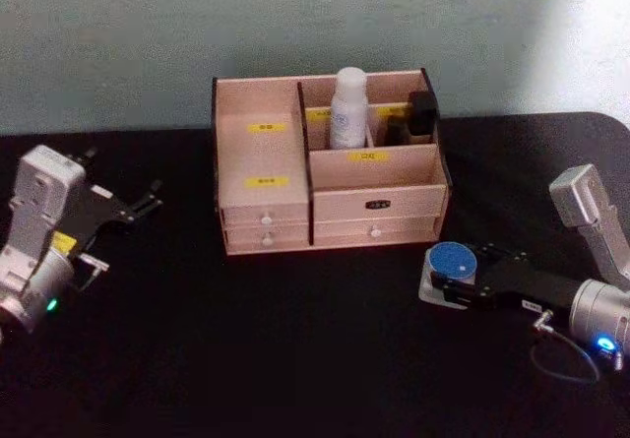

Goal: Pick up the facial cleanser and watermelon frost from the table and place them into the tiered storage box.

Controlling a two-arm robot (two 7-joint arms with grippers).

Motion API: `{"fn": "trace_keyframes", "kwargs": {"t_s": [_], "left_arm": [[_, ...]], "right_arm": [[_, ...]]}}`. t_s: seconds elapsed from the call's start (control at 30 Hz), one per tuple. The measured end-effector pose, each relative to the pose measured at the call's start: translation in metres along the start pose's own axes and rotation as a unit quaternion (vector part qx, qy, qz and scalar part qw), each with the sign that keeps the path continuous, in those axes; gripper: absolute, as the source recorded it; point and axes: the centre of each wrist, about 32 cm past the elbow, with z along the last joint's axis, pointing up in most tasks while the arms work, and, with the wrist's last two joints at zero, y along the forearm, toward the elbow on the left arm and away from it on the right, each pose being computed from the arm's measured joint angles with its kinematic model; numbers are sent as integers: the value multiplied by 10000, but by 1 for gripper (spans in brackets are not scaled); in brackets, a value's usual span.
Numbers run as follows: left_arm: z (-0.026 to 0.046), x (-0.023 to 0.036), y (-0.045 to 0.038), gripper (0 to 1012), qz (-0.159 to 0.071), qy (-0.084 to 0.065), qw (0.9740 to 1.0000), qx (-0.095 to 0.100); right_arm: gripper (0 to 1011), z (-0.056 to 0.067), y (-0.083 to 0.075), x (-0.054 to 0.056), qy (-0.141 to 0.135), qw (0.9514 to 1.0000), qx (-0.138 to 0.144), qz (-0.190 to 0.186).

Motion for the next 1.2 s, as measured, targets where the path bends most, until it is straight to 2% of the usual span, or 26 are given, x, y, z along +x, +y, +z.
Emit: {"fn": "trace_keyframes", "kwargs": {"t_s": [0.5, 0.67, 0.93, 1.2], "left_arm": [[0, 0, 0, 1001, 0, 0, 10000, 0], [0, 0, 0, 1001, 0, 0, 10000, 0], [0, 0, 0, 1001, 0, 0, 10000, 0], [0, 0, 0, 1001, 0, 0, 10000, 0]], "right_arm": [[726, 192, -17, -21, -85, 9989, 316, 323], [726, 315, 21, -30, -228, 9977, 421, 480], [724, 543, 172, -53, -476, 9941, 635, 745], [726, 744, 345, -47, -660, 9911, 780, 851]]}}
